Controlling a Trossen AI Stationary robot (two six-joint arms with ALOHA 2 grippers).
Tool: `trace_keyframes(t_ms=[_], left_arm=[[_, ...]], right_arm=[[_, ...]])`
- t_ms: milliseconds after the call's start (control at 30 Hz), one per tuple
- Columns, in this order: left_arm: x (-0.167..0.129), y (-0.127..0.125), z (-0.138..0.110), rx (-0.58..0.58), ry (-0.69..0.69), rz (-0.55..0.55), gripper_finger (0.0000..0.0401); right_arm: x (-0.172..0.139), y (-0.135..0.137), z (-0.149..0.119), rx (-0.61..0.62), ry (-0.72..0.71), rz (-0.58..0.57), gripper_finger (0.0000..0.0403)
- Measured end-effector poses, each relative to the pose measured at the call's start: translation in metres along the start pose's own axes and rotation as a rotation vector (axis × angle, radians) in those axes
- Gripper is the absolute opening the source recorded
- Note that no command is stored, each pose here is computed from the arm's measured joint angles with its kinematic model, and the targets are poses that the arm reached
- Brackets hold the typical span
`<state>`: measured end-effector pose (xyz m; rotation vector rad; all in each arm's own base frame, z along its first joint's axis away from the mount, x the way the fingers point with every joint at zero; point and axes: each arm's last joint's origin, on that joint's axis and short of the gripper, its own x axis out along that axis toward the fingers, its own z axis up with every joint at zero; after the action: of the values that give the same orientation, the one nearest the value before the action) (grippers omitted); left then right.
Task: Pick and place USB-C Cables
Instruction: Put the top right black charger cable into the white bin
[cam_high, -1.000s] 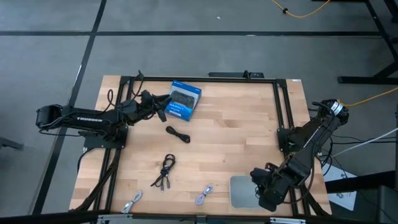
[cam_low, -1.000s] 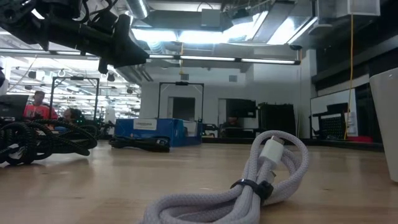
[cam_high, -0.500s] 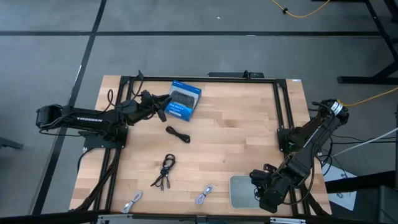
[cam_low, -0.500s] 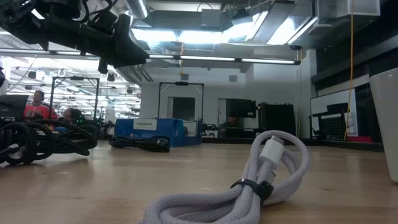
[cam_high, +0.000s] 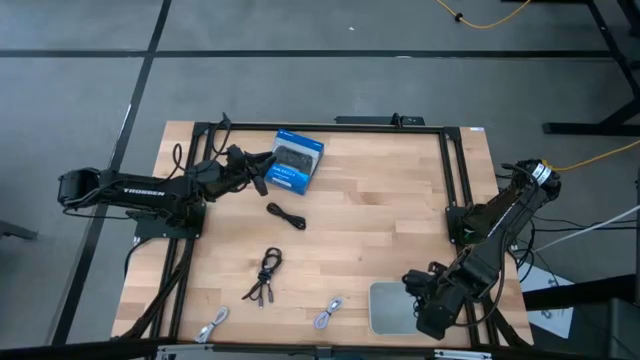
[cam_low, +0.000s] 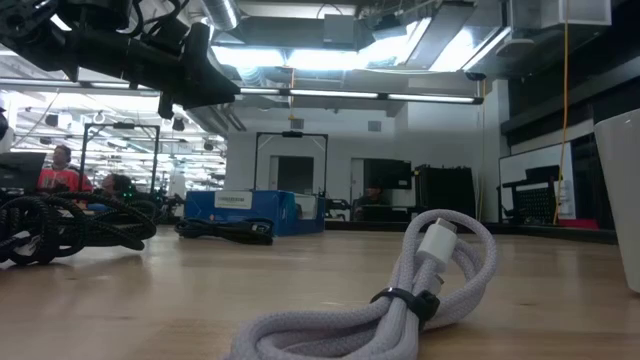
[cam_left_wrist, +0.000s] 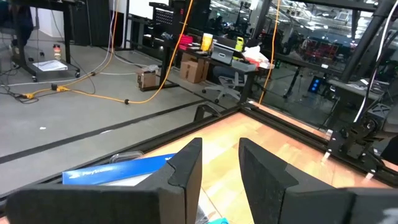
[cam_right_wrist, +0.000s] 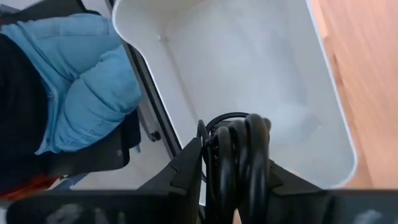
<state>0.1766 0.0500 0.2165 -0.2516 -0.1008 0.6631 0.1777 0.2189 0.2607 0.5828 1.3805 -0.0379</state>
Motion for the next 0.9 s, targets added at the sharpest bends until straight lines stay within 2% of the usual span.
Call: trace_keyframes(t_ms=[233,900], left_arm=[[0.0,0.0,0.0,0.0,0.0,0.0,0.0098],[-0.0001,-0.0005,-0.0005,0.002,0.007,-0.015,0.0098]], right_arm=[[-0.0001,0.0007,0.0012,-0.009,0.018,0.016,0.008],[-0.0001,0.0003,0.003,-0.022,-0.042,-0.001,0.008]])
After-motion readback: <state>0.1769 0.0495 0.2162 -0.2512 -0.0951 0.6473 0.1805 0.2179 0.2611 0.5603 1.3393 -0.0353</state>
